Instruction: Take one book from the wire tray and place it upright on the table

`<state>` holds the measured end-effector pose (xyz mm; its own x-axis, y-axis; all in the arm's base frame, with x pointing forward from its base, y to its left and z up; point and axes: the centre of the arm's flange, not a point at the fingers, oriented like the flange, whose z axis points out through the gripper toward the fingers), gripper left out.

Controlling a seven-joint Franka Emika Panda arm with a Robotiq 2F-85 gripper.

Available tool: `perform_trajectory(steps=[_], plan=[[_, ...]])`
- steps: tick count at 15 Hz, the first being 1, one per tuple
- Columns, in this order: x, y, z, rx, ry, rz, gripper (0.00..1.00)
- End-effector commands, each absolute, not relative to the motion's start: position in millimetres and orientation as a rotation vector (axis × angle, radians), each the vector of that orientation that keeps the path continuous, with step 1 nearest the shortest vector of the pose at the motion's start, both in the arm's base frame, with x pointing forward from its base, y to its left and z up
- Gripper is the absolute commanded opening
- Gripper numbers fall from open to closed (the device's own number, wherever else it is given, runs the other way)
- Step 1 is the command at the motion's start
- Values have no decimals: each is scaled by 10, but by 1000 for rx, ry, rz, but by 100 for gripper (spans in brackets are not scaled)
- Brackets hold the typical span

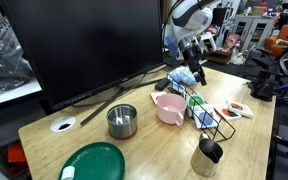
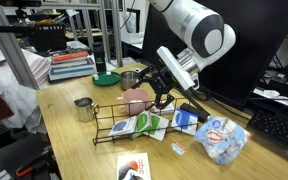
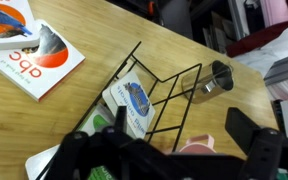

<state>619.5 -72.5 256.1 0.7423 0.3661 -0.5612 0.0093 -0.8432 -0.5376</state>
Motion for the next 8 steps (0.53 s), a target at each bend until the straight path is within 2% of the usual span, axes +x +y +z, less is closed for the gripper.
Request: perform_trajectory(steps=[1, 5, 6, 8], plan=[[6319, -873, 2565, -2293, -415, 993, 100], [6413, -900, 2510, -2263, -425, 921, 100], [6245, -877, 2490, -2283, -423, 947, 100], [6294, -877, 2470, -2285, -427, 935, 100]])
